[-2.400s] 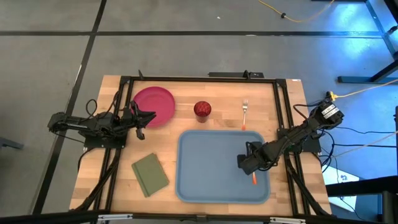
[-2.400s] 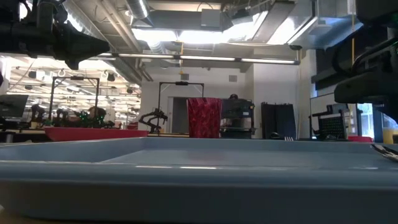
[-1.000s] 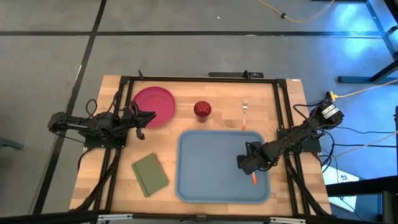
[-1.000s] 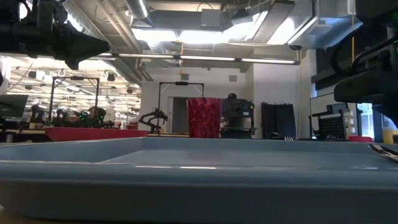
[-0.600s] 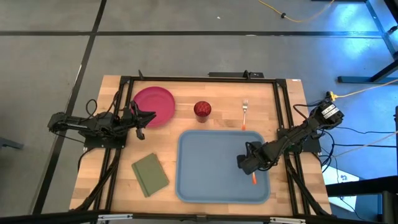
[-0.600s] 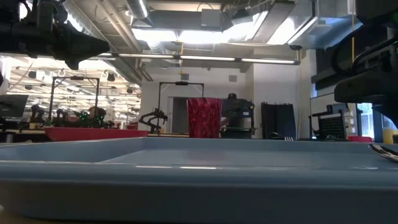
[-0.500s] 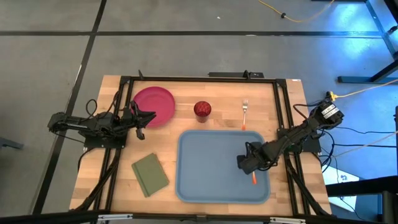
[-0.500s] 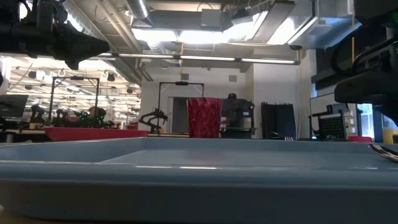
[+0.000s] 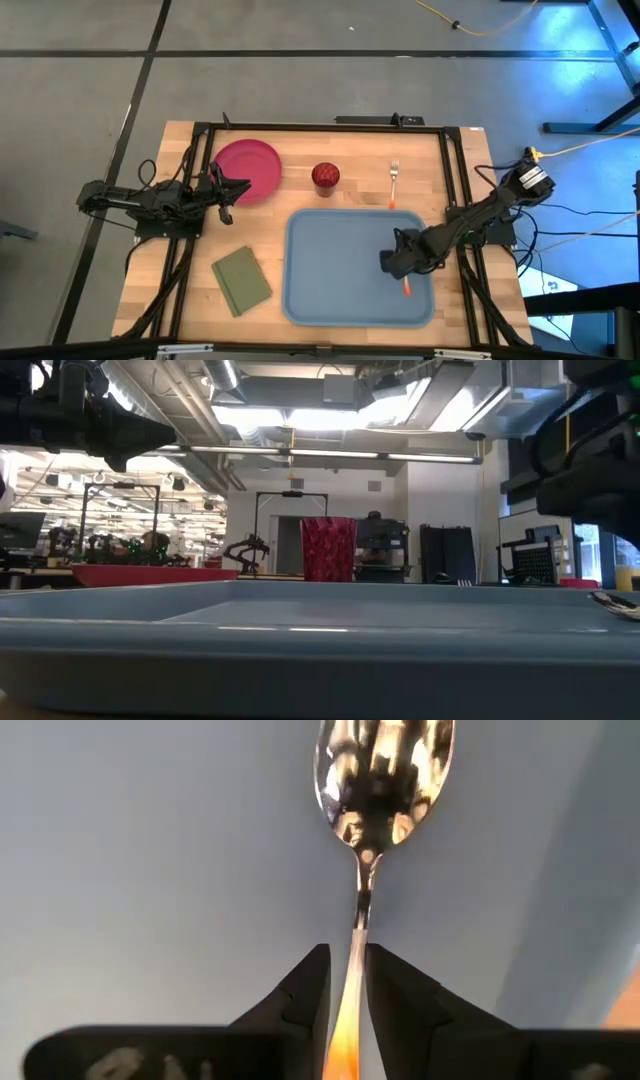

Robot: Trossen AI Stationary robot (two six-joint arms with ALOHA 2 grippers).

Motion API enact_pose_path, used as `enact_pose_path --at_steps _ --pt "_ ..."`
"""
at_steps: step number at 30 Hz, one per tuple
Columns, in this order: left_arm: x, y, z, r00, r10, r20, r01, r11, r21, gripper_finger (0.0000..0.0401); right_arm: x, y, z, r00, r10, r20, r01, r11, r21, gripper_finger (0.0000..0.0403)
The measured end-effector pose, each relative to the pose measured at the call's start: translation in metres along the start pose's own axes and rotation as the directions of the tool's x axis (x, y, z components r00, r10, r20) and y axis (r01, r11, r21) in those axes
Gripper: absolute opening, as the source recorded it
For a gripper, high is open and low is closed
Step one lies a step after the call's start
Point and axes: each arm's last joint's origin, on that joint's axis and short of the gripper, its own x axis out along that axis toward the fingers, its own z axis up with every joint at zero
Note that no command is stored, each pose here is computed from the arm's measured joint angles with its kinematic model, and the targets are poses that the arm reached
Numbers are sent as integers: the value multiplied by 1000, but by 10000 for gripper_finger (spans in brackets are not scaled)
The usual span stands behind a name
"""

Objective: Pick and place plate/cup/fork/spoon on tray
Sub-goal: Put the orange spoon on the blue serving tray, then put the orange fork on the blue serving tray to the left of the orange spoon

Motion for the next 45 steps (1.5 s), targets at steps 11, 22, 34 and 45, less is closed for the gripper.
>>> enact_pose_path --at_steps 11,22,34,45 --pt "0 0 0 1000 0 0 0 1000 0 55 -33 -3 4 983 178 33 -178 984 -18 72" --pt "0 0 0 1000 0 0 0 1000 -2 55 -57 -5 38 755 358 550 -270 933 -236 71" --pt "0 0 0 1000 -1 1 1 996 -91 55 -63 5 139 844 115 523 -48 989 -140 71" --pt "0 0 0 1000 0 1 0 994 -107 55 -69 3 202 840 131 526 -33 981 -191 71"
